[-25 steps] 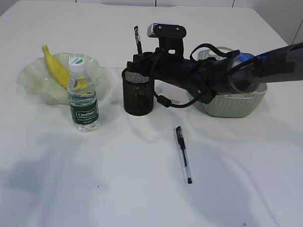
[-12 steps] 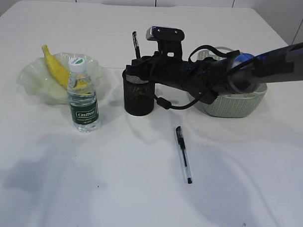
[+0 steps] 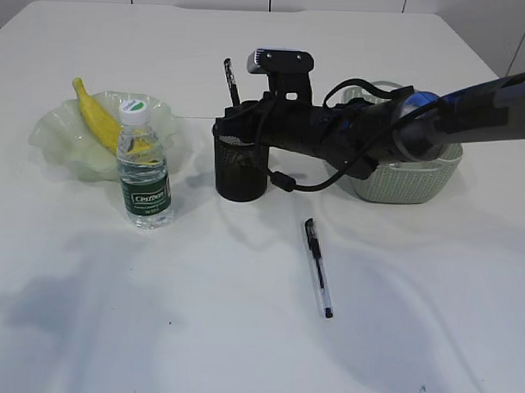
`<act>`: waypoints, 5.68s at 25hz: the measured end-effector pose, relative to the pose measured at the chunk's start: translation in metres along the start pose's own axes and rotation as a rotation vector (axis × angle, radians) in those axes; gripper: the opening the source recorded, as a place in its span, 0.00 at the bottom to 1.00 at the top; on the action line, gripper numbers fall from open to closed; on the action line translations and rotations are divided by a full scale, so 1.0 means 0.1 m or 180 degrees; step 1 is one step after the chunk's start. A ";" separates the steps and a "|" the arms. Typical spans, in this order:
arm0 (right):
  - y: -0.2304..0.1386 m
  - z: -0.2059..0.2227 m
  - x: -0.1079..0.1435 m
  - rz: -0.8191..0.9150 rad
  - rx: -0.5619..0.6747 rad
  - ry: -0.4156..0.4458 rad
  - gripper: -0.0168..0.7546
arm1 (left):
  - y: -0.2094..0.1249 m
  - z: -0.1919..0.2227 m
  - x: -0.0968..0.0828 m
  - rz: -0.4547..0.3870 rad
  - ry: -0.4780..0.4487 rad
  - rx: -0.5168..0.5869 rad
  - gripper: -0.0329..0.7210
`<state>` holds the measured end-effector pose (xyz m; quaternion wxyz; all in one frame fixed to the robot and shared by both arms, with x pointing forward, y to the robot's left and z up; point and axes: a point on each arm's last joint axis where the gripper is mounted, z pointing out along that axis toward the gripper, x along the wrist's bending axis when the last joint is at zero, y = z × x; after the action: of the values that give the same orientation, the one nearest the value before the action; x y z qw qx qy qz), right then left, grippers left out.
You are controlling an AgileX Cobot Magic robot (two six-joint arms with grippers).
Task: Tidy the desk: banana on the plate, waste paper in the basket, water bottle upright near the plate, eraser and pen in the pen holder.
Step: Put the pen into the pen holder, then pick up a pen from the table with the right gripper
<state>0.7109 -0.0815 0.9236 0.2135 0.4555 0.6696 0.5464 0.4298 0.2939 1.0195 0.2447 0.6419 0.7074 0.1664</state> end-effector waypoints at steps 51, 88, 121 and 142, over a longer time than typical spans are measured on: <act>-0.01 0.00 -0.01 -0.0025 0.0060 -0.0048 0.15 | 0.00 0.00 0.00 0.0000 0.0000 0.0000 0.56; 0.00 0.00 -0.02 0.0003 0.0128 -0.0101 0.17 | 0.00 0.00 0.00 -0.0024 -0.0017 0.0006 0.53; 0.60 -0.39 0.04 -0.0164 0.0147 -0.0483 0.33 | -0.01 0.00 -0.01 -0.0030 -0.0021 0.0018 0.53; 0.96 -1.26 0.53 -0.0969 0.1235 -0.1036 0.33 | -0.03 0.00 -0.01 -0.0030 -0.0021 0.0109 0.53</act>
<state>0.6225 -0.1054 1.0629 0.3065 0.4638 0.7791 0.2896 0.4272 0.2929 1.0179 0.2368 0.6431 0.7124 0.1510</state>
